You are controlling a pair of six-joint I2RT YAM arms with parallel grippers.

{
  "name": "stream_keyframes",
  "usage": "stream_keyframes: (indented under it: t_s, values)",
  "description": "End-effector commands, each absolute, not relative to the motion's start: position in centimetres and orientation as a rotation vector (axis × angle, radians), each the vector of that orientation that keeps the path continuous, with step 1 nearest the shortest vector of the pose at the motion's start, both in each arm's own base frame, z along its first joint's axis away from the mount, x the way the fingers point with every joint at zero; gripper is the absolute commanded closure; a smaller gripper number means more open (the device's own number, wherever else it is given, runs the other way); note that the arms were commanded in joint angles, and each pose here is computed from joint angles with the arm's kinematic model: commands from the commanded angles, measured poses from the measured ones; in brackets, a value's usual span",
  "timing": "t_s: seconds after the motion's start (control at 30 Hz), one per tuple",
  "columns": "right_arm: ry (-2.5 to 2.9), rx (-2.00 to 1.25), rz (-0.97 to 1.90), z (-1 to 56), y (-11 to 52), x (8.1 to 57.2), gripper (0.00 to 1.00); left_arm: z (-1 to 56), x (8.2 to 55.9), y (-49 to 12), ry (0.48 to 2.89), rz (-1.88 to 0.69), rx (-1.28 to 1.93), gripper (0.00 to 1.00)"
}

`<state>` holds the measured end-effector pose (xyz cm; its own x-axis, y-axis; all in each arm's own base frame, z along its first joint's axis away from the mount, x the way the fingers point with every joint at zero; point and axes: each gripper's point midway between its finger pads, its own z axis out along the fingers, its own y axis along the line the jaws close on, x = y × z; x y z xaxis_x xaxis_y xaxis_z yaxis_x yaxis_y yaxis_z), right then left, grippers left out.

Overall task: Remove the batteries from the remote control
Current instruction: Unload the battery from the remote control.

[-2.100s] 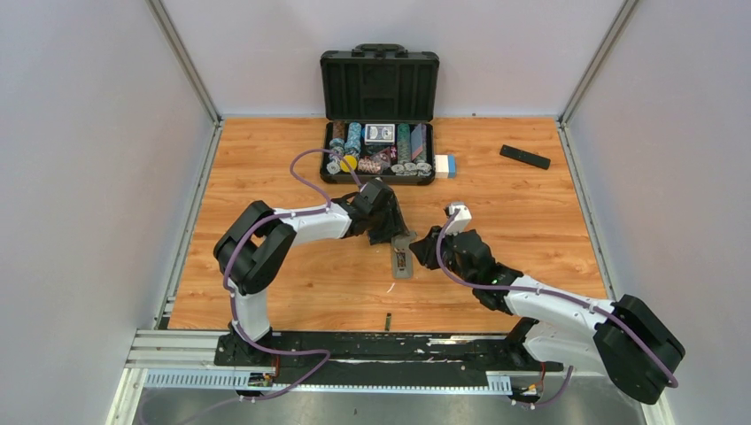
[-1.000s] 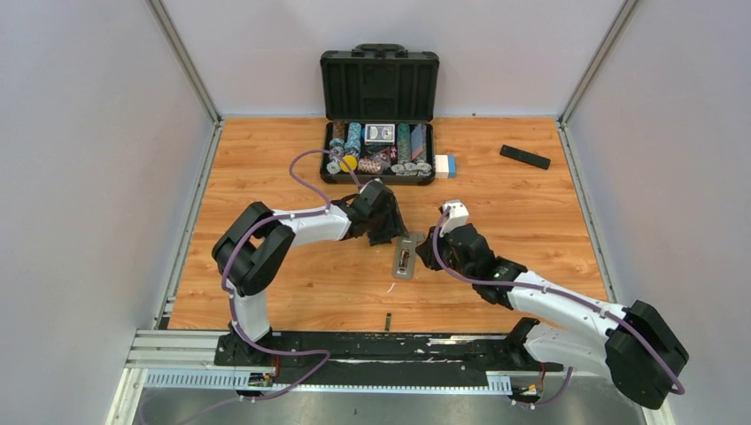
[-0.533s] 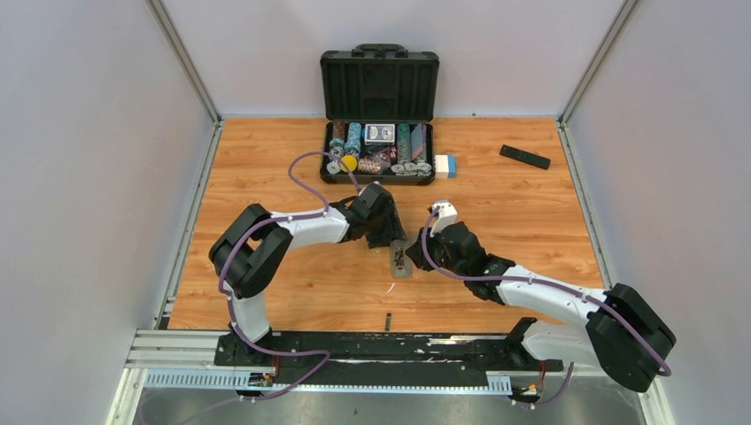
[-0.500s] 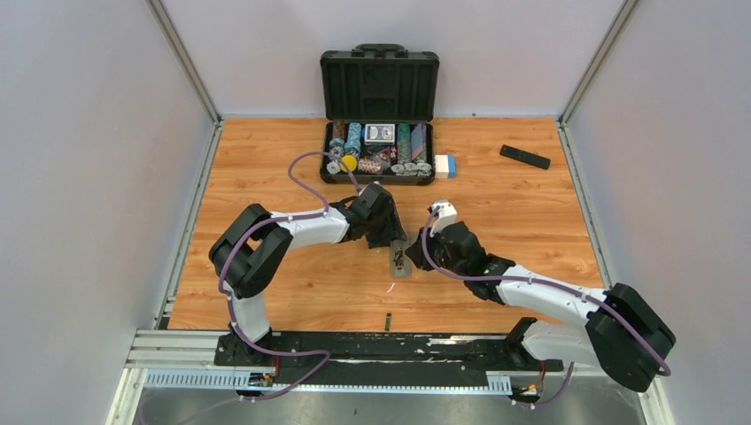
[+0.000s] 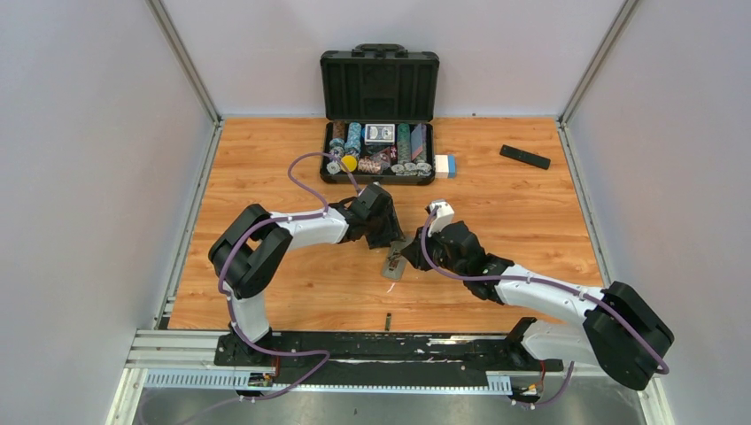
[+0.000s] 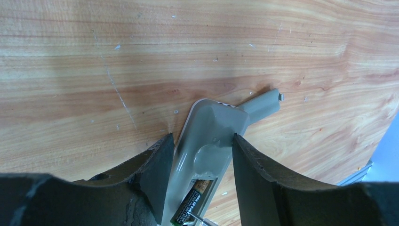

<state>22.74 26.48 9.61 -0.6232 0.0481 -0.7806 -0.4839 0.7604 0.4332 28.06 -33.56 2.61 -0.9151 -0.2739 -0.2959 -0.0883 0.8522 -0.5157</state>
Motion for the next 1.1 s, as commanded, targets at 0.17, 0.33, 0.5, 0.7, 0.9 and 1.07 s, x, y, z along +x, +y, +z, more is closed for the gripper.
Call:
stream_keyframes:
  t_s: [0.17,0.33,0.5,0.7,0.9,1.07]
  values:
    - [2.092,-0.27,0.622,10.5,24.9,25.2,1.0,-4.5,21.4,-27.2,2.967,-0.323,-0.245,0.42]
    - [2.088,-0.218,0.661,10.0,24.7,24.7,1.0,-4.5,21.6,-27.4,2.965,-0.328,-0.245,0.42]
    - [2.057,-0.189,0.709,10.7,25.2,24.8,1.0,-4.5,21.7,-27.5,2.971,-0.327,-0.238,0.43]
    - [2.029,-0.24,0.728,11.9,25.8,24.8,1.0,-4.5,21.6,-27.2,2.964,-0.316,-0.244,0.42]
    - [1.998,-0.23,0.741,13.3,25.3,24.5,1.0,-3.5,22.2,-25.4,2.914,-0.194,-0.232,0.36]
    - [1.982,-0.217,0.714,14.2,24.1,24.1,1.0,-2.3,22.5,-24.4,2.861,-0.178,-0.222,0.33]
